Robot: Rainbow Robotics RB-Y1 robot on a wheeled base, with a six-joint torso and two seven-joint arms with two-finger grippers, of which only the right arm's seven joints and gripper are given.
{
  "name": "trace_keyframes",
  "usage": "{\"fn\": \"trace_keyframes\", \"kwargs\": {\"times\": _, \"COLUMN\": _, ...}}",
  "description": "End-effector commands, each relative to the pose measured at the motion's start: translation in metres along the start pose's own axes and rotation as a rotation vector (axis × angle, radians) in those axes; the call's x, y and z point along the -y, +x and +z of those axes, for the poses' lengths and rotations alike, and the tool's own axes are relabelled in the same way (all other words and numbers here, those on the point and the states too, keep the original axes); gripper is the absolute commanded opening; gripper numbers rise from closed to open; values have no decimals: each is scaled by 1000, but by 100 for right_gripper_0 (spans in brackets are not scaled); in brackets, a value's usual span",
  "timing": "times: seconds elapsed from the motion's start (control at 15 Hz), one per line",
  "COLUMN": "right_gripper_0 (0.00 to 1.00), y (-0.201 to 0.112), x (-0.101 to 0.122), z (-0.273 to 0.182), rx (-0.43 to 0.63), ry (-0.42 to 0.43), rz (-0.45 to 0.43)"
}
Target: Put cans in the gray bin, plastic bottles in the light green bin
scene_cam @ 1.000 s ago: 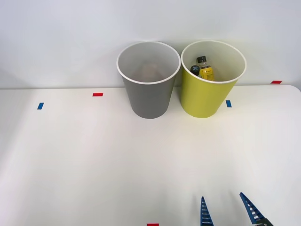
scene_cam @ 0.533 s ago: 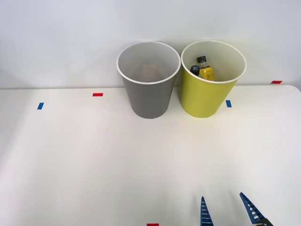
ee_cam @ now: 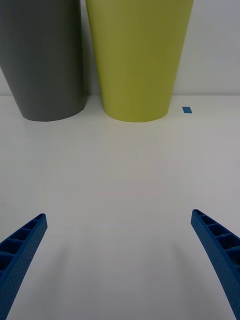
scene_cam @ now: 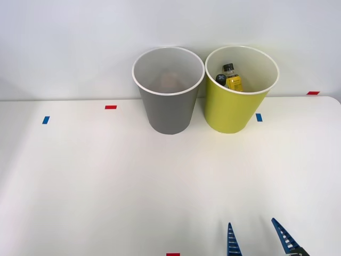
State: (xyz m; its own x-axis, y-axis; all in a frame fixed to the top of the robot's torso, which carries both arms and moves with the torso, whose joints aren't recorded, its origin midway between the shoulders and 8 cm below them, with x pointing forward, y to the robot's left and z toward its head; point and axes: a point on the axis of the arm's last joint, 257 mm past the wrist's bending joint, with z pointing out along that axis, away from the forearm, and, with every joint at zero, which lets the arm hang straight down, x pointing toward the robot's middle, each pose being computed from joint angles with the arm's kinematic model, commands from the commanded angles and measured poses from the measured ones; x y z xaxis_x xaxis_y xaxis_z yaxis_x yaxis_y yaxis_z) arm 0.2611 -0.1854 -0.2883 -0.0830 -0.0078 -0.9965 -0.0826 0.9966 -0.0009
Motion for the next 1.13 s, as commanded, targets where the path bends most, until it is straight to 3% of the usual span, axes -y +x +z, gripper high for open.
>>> {"fn": "trace_keyframes", "kwargs": {"times": 0.07, "right_gripper_0": 100, "y": 0, "x": 0, "z": 0, "rx": 0, "ry": 0, "rz": 0}}
{"fn": "trace_keyframes", "kwargs": {"times": 1.13, "right_gripper_0": 100, "y": 0, "x": 0, "z": 0, "rx": 0, "ry": 0, "rz": 0}}
